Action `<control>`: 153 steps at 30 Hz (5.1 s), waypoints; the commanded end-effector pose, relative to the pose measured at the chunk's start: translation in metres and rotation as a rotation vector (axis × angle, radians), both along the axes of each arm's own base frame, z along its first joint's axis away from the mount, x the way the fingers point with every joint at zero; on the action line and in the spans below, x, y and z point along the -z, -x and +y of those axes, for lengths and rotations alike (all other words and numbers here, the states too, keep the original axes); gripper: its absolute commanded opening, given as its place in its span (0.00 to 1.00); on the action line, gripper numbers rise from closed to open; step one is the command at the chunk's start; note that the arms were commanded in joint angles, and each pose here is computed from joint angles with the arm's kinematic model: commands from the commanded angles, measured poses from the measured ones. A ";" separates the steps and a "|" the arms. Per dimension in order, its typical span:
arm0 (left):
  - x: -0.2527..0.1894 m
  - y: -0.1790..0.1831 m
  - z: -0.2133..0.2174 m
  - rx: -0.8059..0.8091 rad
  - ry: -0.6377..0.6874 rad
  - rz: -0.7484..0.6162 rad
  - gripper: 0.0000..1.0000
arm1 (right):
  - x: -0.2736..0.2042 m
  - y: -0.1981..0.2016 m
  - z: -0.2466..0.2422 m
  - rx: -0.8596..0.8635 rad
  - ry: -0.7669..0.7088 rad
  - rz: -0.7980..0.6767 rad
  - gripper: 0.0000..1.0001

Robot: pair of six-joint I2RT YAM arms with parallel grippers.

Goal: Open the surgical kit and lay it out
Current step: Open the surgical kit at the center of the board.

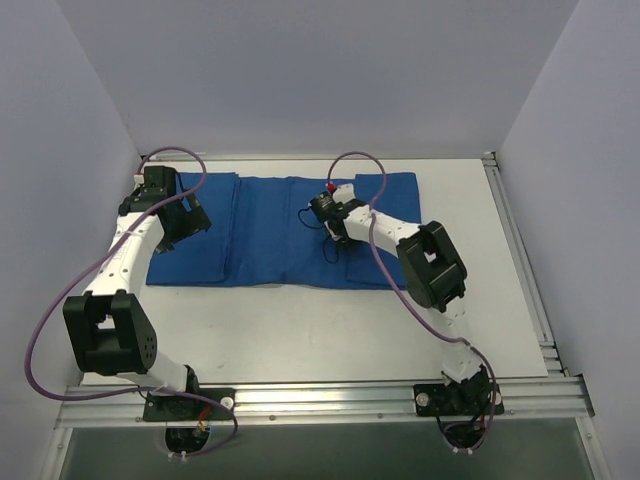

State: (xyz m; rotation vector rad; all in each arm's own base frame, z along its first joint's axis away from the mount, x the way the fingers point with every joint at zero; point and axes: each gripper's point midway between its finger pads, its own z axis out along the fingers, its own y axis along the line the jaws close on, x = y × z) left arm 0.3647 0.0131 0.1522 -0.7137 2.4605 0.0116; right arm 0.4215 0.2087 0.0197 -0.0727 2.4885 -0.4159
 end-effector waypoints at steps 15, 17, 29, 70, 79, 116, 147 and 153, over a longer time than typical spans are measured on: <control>-0.013 -0.015 -0.016 0.076 0.050 -0.065 0.93 | -0.107 0.041 -0.314 0.554 0.116 -0.023 0.26; -0.010 -0.015 -0.016 0.091 0.046 -0.059 0.93 | -0.109 0.045 -0.331 0.592 0.050 -0.037 0.56; 0.033 -0.028 -0.049 0.239 -0.141 0.096 0.90 | -0.208 -0.023 -0.143 0.150 -0.436 -0.433 0.72; 0.108 -0.027 -0.068 0.278 -0.297 0.300 0.22 | -0.203 0.066 -0.100 0.010 -0.603 -0.052 0.62; 0.042 -0.039 -0.008 0.143 -0.303 0.229 0.02 | -0.188 0.053 -0.089 -0.005 -0.636 -0.024 0.62; 0.031 -0.072 0.007 0.075 -0.029 0.226 0.02 | -0.007 0.032 -0.184 0.322 -0.544 0.177 0.00; 0.026 -0.076 0.019 0.051 -0.061 0.194 0.03 | -0.037 0.023 -0.303 0.554 -0.184 0.102 0.00; 0.055 -0.085 0.034 0.016 -0.031 0.232 0.02 | -0.039 -0.033 -0.247 0.428 -0.477 0.057 0.00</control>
